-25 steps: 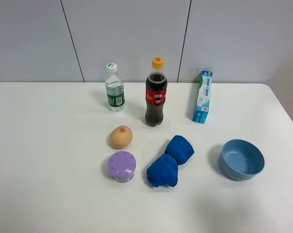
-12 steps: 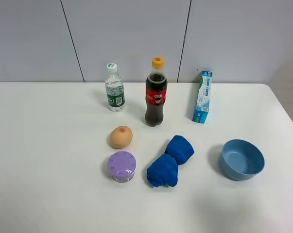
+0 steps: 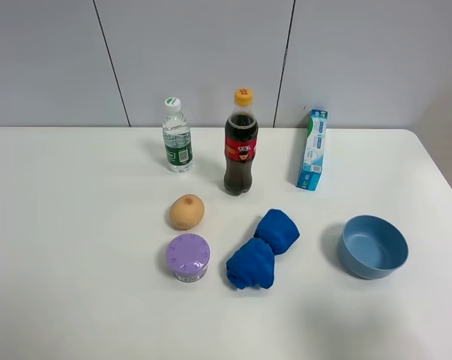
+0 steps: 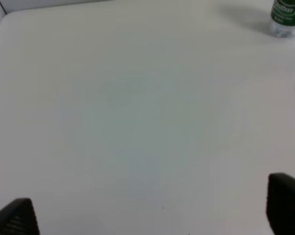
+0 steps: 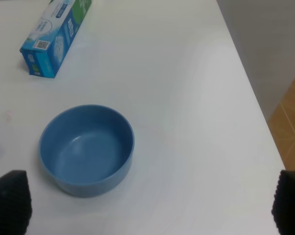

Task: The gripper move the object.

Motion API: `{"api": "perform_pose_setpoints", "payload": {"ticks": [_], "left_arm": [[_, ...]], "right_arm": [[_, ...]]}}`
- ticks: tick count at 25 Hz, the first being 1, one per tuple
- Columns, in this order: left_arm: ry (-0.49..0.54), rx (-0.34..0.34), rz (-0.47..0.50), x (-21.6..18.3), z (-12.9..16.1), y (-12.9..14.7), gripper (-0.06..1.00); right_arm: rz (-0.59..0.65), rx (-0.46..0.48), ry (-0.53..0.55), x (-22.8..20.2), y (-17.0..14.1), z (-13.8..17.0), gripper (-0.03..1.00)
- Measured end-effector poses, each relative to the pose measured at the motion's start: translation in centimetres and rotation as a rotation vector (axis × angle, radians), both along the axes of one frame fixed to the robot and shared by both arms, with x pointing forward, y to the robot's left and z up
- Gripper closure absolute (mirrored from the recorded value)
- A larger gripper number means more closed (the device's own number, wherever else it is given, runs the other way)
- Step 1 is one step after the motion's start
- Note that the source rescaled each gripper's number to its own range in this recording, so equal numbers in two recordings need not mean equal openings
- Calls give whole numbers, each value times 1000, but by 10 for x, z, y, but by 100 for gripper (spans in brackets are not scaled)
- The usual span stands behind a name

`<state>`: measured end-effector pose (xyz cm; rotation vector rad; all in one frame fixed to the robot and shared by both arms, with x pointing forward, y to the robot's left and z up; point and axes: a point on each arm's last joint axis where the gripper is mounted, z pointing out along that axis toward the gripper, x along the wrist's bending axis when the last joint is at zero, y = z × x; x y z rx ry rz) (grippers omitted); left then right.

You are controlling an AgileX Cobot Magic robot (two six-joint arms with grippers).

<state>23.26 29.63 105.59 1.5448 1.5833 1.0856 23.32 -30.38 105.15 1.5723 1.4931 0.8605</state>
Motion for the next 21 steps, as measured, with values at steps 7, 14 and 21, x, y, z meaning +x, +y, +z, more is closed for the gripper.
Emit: {"api": "perform_pose_setpoints", "payload": {"ticks": [7,14,21], "left_arm": [[0,-1,2,0,0,0,19],[0,0,2,0,0,0,19],[4,-1,3,1,-1,0,19]], "right_arm": [[0,0,0,0,0,0,-3],[0,0,0,0,0,0,-3],[0,0,0,0,0,0,-3]]}}
